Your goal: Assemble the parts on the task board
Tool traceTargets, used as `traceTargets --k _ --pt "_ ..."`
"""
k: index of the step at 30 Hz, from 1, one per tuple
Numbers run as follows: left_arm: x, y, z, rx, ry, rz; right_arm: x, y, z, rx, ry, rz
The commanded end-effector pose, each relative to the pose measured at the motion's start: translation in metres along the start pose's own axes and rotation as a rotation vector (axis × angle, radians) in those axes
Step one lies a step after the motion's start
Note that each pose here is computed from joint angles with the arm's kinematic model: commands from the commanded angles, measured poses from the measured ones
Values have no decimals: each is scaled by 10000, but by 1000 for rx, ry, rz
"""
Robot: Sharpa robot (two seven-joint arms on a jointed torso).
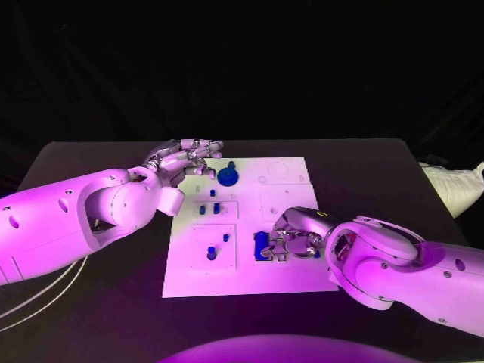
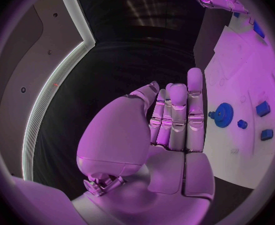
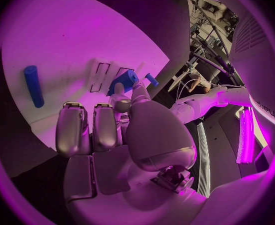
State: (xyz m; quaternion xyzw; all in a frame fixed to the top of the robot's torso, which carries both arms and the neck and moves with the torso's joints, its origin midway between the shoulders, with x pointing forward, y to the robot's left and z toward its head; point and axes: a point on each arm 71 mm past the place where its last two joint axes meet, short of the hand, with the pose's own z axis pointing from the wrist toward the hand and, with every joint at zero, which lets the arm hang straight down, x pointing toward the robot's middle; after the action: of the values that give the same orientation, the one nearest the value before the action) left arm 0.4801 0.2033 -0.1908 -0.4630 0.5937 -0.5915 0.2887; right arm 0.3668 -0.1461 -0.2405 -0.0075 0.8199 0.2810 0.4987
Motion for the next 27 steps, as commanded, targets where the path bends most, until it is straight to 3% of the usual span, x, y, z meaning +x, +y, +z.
traceTargets --k 1,12,27 --pt "30 -2 5 3 23 -3 32 -33 27 24 25 -27" --pt "38 0 4 0 27 -1 76 -25 64 22 73 -30" --pt "19 -2 -5 -1 24 0 56 -85 16 28 72 -36"
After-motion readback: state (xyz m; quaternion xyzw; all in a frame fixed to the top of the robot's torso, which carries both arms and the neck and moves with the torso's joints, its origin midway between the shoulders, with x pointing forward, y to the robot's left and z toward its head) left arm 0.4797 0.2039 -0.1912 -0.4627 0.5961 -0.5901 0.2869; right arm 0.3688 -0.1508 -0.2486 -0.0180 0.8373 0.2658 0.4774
